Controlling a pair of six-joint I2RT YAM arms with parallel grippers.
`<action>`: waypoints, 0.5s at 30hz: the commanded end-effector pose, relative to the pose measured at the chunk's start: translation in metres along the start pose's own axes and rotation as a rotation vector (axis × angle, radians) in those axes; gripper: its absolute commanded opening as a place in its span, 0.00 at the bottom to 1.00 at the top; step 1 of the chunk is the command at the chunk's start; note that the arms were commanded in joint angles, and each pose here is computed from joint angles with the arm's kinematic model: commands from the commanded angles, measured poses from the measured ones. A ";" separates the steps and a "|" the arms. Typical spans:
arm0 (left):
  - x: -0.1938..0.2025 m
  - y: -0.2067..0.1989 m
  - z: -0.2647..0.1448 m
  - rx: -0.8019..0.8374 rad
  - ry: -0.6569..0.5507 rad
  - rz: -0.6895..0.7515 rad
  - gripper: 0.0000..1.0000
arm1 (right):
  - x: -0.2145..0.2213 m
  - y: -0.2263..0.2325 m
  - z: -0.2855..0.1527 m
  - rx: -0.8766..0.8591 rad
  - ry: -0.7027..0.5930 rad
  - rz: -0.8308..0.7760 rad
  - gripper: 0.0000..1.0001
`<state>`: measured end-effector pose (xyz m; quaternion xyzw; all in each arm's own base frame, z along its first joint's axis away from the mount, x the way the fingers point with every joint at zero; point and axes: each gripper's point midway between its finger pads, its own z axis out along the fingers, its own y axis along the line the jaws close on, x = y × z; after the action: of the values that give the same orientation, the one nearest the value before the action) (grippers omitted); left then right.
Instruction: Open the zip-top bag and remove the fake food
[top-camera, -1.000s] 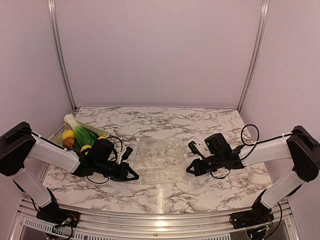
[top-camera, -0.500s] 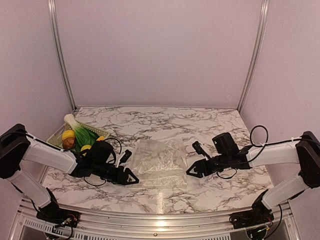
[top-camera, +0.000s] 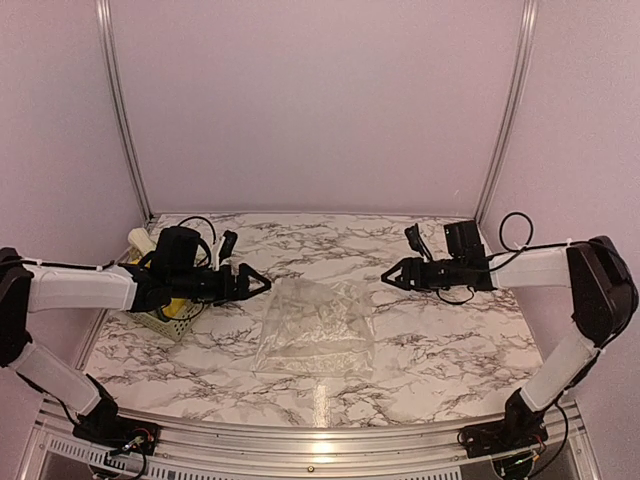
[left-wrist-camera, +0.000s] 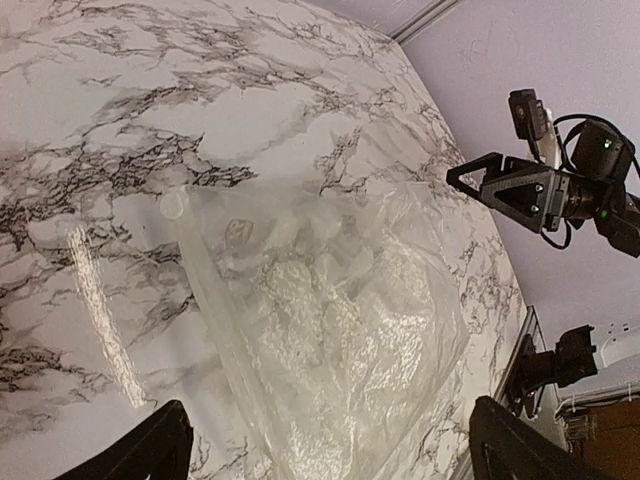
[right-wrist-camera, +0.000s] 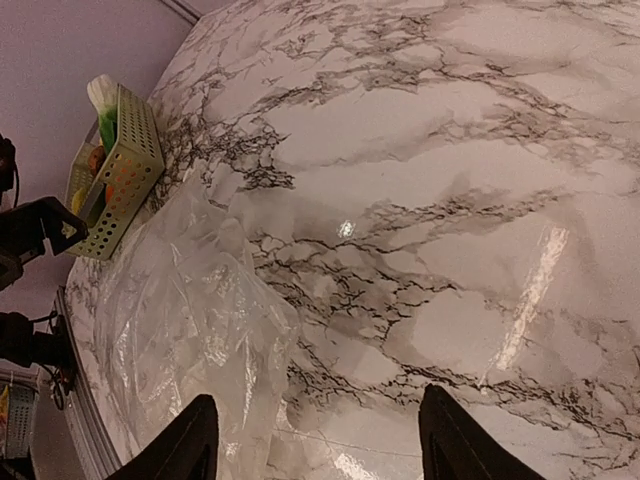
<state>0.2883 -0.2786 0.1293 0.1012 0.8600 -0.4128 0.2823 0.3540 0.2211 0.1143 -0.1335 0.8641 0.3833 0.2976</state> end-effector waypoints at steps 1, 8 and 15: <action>-0.035 0.006 0.017 -0.056 -0.033 0.019 0.99 | -0.022 0.020 0.010 -0.138 -0.017 -0.015 0.65; -0.060 0.038 0.063 -0.180 -0.005 -0.049 0.99 | -0.020 0.025 0.044 -0.205 0.045 -0.024 0.68; -0.050 0.060 0.098 -0.207 0.069 -0.085 0.99 | -0.009 0.018 0.068 -0.176 0.102 -0.017 0.63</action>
<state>0.3890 -0.3138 0.0945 0.0606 0.8942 -0.3482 0.2746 0.3816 0.2740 0.0990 -0.1753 0.8381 0.4503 0.2530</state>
